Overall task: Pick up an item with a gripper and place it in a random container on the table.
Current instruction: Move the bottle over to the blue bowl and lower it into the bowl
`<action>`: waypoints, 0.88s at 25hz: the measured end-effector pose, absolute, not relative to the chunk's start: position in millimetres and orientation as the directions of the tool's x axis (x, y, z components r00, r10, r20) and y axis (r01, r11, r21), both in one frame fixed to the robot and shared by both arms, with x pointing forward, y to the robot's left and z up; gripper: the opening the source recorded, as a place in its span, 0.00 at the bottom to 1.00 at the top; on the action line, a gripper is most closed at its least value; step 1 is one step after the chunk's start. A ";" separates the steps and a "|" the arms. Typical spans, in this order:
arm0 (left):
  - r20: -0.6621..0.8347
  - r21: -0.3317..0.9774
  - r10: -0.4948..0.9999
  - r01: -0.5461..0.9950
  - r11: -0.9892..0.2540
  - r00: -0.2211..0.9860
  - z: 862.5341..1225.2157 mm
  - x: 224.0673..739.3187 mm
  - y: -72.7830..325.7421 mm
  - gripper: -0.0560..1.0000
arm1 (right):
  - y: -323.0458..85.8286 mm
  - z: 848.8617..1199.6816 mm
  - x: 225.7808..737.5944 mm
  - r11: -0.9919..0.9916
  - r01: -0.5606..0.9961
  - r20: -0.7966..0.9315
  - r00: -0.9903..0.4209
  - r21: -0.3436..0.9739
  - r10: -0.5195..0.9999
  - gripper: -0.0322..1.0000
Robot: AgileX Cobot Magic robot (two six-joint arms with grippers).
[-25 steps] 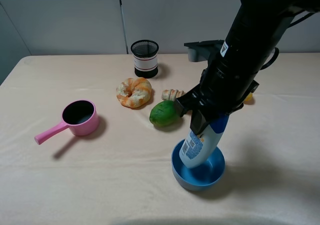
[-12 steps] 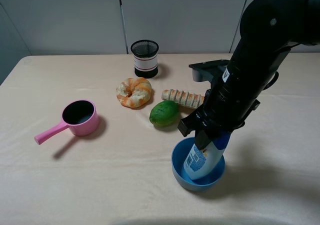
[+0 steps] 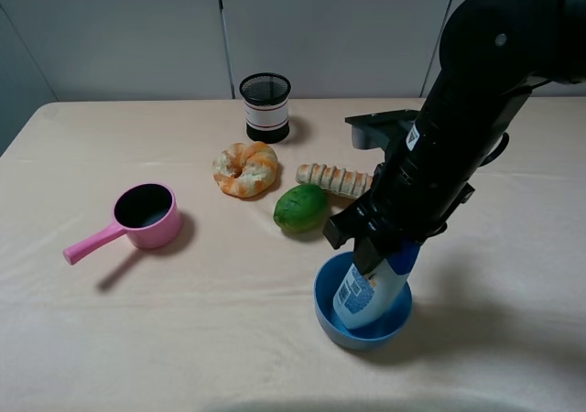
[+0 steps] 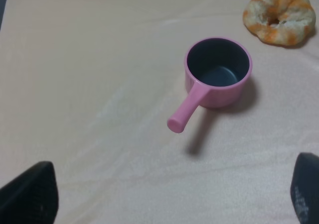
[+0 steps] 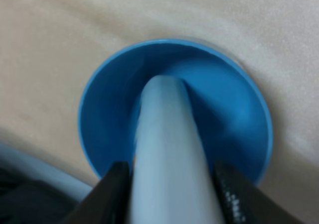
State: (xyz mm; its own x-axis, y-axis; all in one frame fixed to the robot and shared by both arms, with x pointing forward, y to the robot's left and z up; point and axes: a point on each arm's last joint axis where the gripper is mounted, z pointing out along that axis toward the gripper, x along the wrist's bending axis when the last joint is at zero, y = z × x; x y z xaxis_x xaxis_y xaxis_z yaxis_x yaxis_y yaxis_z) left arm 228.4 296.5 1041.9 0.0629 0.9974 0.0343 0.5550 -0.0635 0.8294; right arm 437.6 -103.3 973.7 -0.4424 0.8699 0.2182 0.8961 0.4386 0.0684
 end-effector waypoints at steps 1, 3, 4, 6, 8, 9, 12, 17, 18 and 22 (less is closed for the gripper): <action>0.034 0.829 0.997 0.555 -0.064 0.063 1041.9 228.4 296.5 0.95 | -103.0 973.8 437.4 0.436 0.898 0.222 -0.439 0.067 0.870 0.42; 0.034 0.829 0.997 0.555 -0.064 0.063 1041.9 228.4 296.5 0.95 | -102.8 973.9 437.3 0.434 0.898 0.224 -0.438 0.067 0.871 0.50; 0.034 0.829 0.997 0.555 -0.064 0.063 1041.9 228.4 296.5 0.95 | -102.8 973.9 437.3 0.434 0.898 0.225 -0.437 0.067 0.871 0.56; 0.034 0.829 0.997 0.555 -0.064 0.063 1041.9 228.4 296.5 0.95 | -102.7 973.9 437.2 0.433 0.899 0.226 -0.436 0.066 0.871 0.67; 0.034 0.829 0.997 0.555 -0.064 0.063 1041.9 228.4 296.5 0.95 | -102.6 973.9 437.0 0.432 0.900 0.228 -0.435 0.064 0.871 0.69; 0.034 0.829 0.997 0.555 -0.064 0.063 1041.9 228.4 296.5 0.95 | -102.7 973.9 436.9 0.432 0.899 0.228 -0.435 0.063 0.871 0.70; 0.034 0.829 0.997 0.555 -0.064 0.063 1041.9 228.4 296.5 0.95 | -102.8 973.9 436.7 0.433 0.899 0.228 -0.435 0.060 0.871 0.70; 0.034 0.829 0.997 0.555 -0.064 0.063 1041.9 228.4 296.5 0.95 | -104.1 973.7 434.6 0.439 0.898 0.225 -0.435 0.034 0.872 0.70; 0.034 0.829 0.997 0.555 -0.064 0.063 1041.9 228.4 296.5 0.95 | -104.2 973.7 434.4 0.440 0.898 0.225 -0.435 0.031 0.872 0.70; 0.034 0.829 0.997 0.555 -0.064 0.063 1041.9 228.4 296.5 0.95 | -104.7 973.7 433.4 0.442 0.897 0.225 -0.434 0.020 0.872 0.70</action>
